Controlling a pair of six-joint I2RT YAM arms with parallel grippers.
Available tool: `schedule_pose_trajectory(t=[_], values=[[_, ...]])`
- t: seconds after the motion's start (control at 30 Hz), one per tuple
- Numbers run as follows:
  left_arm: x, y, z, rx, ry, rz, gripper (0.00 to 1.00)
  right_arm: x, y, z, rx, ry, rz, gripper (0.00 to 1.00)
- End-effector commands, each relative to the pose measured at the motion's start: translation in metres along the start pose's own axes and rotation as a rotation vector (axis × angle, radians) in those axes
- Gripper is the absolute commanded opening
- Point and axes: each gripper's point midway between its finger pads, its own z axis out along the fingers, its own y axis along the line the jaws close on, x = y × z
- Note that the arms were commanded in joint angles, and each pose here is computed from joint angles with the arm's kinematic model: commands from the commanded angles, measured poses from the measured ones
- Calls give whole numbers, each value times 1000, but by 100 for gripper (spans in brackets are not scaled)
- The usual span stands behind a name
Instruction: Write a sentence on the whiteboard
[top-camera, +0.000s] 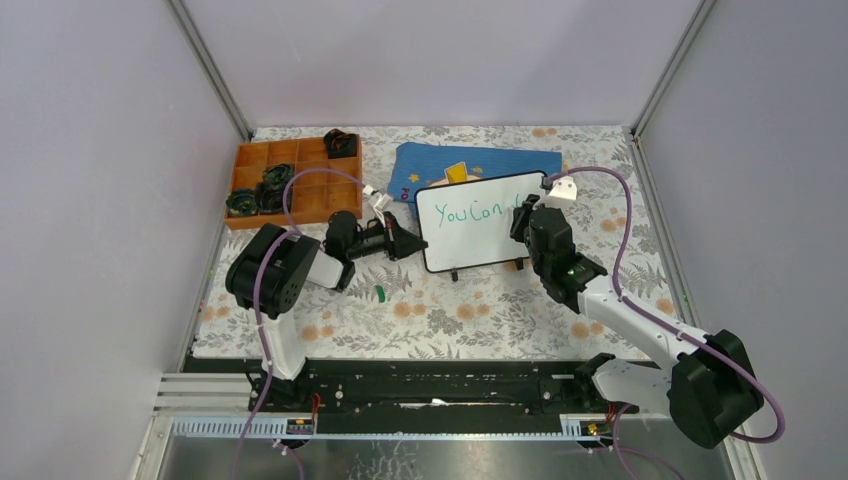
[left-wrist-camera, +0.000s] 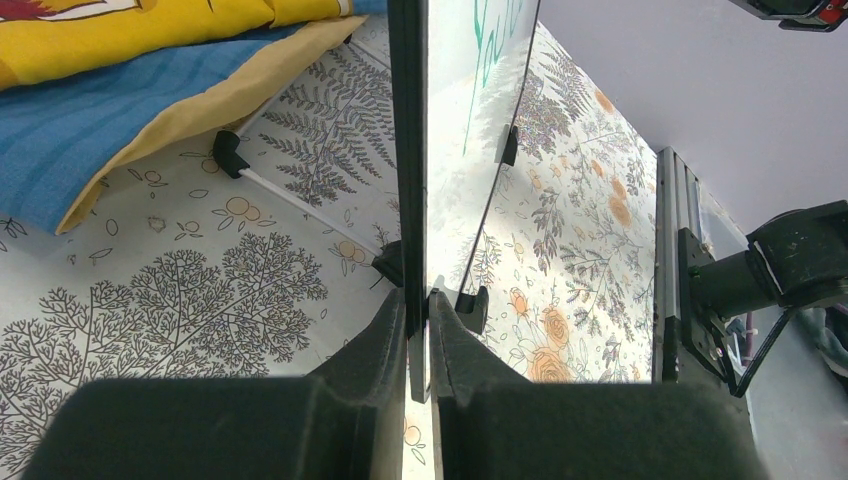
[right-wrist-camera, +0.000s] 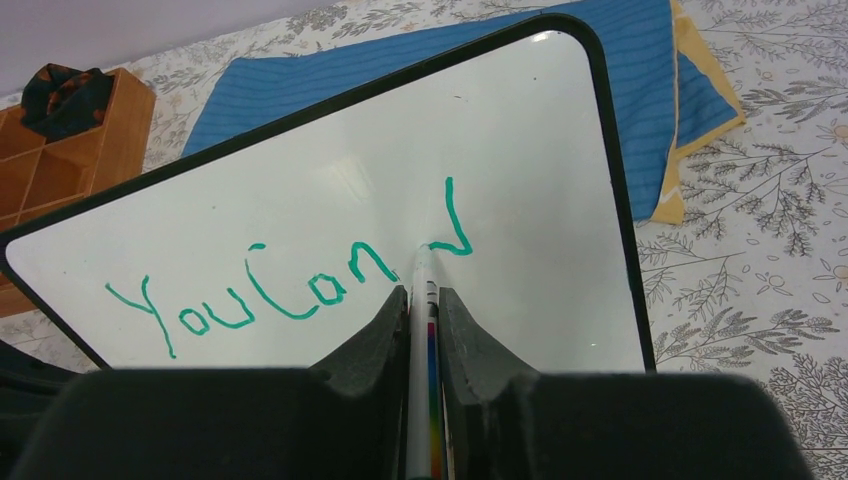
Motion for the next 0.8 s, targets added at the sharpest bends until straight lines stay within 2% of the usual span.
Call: schedule_pose_trajectory(t=[0.0, 0.37, 0.77], values=[[34, 10, -2, -50, 100, -50, 0, -11, 12, 1, -47, -18, 39, 0], [35, 11, -2, -53, 103, -52, 0, 13, -9, -6, 8, 21, 25, 0], [36, 11, -2, -55, 107, -49, 0, -6, -21, -7, 88, -34, 14, 0]])
